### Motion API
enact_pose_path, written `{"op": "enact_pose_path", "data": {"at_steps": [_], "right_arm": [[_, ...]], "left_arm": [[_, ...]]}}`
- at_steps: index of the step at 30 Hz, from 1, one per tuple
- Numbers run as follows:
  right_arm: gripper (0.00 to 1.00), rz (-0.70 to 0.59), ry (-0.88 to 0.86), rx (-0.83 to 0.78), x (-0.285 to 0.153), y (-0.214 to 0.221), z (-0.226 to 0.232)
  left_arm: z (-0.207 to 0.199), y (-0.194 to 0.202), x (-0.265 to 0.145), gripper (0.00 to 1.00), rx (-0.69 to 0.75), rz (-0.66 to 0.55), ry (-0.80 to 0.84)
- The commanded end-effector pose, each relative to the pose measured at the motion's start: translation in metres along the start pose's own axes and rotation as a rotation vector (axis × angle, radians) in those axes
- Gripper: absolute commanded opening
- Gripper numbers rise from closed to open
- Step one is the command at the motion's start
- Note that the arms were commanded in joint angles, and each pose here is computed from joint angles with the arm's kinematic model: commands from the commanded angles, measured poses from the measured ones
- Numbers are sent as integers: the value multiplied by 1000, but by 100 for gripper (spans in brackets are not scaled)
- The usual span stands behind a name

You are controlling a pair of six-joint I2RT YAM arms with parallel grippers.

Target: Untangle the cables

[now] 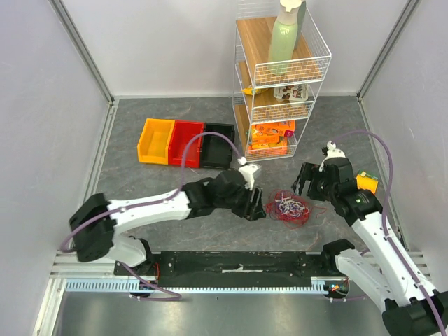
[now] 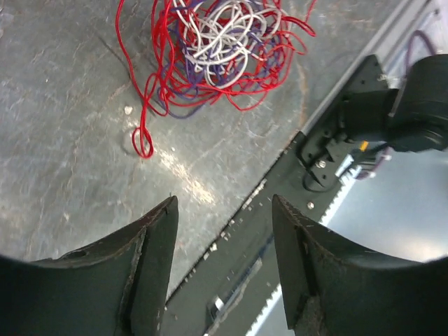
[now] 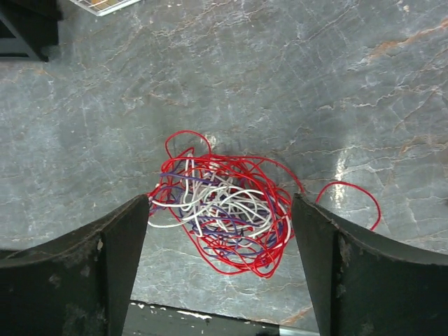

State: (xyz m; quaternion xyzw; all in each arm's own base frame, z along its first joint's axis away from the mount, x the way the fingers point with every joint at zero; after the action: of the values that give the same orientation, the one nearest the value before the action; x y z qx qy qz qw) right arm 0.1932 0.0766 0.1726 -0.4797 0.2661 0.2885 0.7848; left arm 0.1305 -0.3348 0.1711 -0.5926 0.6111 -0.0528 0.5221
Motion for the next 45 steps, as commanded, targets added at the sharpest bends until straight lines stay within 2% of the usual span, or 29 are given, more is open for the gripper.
{"op": "enact_pose_path", "data": {"at_steps": [1,4,6,10,15,21,29,33,34,35,36,40,43,45], "right_arm": [[87,23,-38,51,4,8,5],[67,34,-84,92,7,15,9],[49,40,-120,117,8,20,12],[50,95,-178,122,12,32,16],[51,123,-201,92,14,39,16],[51,149,-232,82,19,47,16],[50,161,-239,83,23,52,15],[50,171,-248,94,33,57,13],[47,178,-248,97,37,59,13],[46,186,-244,102,40,62,12],[38,181,-234,110,44,63,10],[27,115,-139,136,52,57,-3],[9,51,-47,178,60,52,-15],[4,14,33,204,64,49,-26]], "left_arm": [[-2,-29,33,64,122,-89,-33],[-10,-38,50,65,170,-129,35],[-11,-42,62,64,175,-114,47],[-12,-42,83,63,181,-85,64],[3,-33,98,63,206,-61,8],[7,-33,106,58,236,-56,-10],[9,-37,106,34,255,-73,-27],[7,-37,101,9,257,-68,-23],[7,-38,99,3,256,-65,-20],[6,-38,96,2,254,-60,-19],[1,-39,90,2,256,-61,3],[-22,-46,55,1,252,-72,99],[-40,-57,14,2,248,-125,159],[-49,-67,-16,2,256,-178,172]]}}
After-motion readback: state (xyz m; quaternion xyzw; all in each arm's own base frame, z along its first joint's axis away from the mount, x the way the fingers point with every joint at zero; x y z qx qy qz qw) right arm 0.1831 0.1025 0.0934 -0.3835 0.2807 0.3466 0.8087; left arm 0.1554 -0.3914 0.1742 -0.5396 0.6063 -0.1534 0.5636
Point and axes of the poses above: each gripper's point midway between its finger pads, its own x axis out along the fingers, its own z axis along the line the jaws close on, y = z × x, the point moved 4 cm from there along -x, back along the fingers, and after that the axes turned 8 degrees about x, right-handed, at the moved point
